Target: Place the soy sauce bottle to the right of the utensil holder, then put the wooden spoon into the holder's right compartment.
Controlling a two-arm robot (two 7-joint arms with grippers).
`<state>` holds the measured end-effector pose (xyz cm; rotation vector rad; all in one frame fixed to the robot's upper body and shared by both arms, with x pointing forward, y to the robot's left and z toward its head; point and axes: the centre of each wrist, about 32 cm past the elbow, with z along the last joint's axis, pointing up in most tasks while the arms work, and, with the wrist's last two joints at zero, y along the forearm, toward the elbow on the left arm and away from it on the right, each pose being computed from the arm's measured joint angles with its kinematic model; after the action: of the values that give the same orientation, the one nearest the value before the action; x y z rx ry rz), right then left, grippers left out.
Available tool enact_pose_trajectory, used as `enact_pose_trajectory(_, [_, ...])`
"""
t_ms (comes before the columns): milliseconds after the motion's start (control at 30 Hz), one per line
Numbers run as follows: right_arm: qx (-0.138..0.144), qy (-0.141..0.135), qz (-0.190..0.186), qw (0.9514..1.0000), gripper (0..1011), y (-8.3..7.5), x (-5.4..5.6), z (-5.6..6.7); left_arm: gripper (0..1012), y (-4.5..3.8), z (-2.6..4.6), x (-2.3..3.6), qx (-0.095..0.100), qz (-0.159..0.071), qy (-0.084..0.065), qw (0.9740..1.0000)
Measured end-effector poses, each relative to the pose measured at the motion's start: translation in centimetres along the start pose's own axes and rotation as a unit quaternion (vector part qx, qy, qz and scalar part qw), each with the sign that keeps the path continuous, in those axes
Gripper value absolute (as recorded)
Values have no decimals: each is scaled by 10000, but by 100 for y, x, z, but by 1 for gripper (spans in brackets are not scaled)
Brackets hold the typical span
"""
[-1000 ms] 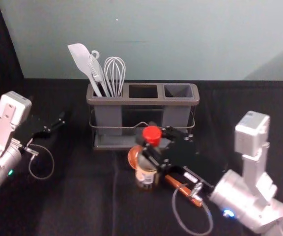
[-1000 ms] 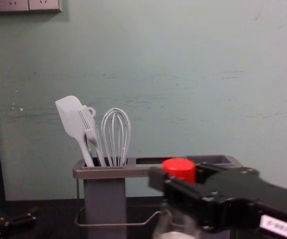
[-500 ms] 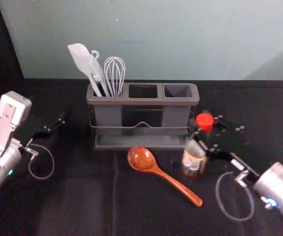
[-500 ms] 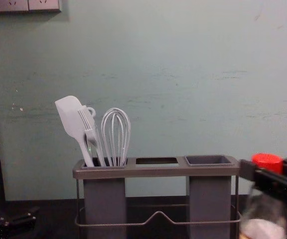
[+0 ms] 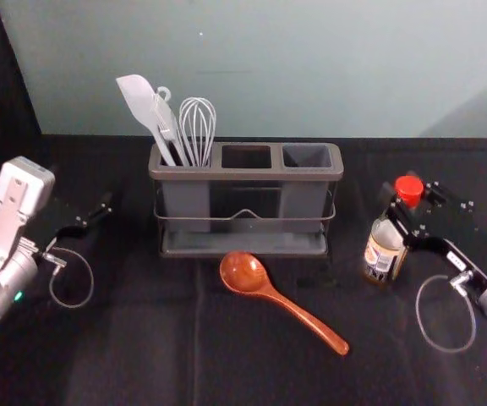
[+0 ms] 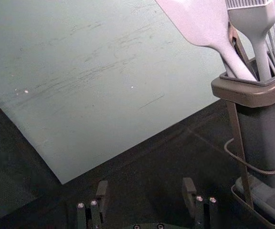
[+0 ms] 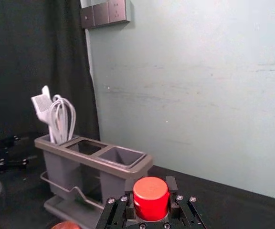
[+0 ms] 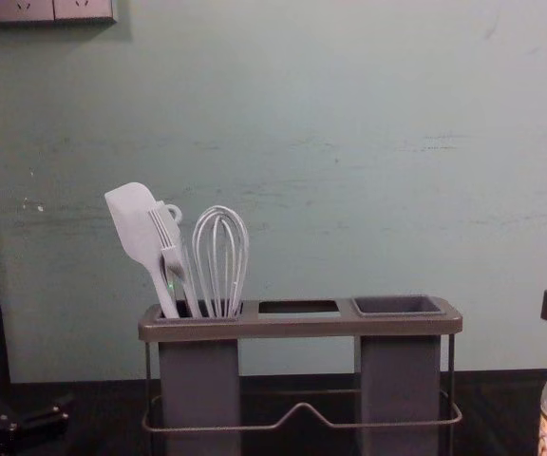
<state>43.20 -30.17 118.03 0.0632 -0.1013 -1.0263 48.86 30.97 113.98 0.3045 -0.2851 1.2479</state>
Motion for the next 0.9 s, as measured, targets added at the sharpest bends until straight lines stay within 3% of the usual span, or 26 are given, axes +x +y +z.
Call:
enact_pose_trajectory(267, [-64, -73, 60, 9999, 393, 190, 166, 24, 1000, 0, 0, 0, 0, 0, 0, 10000])
enact_pose_trajectory(500, [-136, 20, 132, 9998, 393, 413, 296, -5, 1000, 0, 0, 0, 0, 0, 0, 10000])
enact_pose_trajectory(900, [-192, 78, 113, 9997, 393, 698, 369, -60, 1000, 0, 0, 0, 1, 0, 0, 10000])
